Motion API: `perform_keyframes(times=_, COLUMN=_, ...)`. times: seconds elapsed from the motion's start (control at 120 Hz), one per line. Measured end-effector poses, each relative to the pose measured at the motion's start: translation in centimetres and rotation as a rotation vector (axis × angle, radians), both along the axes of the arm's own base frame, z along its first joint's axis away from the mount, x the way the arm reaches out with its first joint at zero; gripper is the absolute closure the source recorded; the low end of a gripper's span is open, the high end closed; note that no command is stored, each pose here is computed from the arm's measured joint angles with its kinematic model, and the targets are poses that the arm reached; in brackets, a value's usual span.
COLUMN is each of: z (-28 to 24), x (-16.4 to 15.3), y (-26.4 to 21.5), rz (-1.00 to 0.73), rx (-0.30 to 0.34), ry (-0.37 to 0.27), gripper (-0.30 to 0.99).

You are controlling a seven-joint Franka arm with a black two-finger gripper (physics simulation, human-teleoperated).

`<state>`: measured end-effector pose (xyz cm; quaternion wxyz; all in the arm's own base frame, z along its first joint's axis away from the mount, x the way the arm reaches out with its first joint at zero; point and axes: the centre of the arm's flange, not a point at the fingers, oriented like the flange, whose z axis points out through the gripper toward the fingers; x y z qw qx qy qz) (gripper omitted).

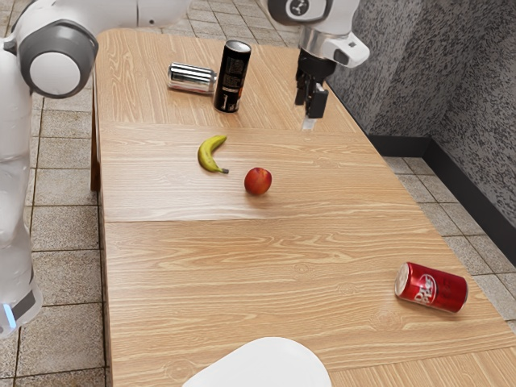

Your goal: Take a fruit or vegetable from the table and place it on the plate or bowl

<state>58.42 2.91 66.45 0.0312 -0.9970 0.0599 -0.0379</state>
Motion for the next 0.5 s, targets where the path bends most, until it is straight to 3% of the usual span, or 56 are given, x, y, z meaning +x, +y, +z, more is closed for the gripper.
perform_keyframes(times=0.225, z=-8.6, x=1.1, y=5.7, rz=0.061, rx=-0.009, ry=0.096, gripper=0.00)
perform_keyframes(times=0.5, z=-14.3, x=-2.0, y=9.2, rz=0.077, rx=-0.021, ry=0.063, gripper=0.00)
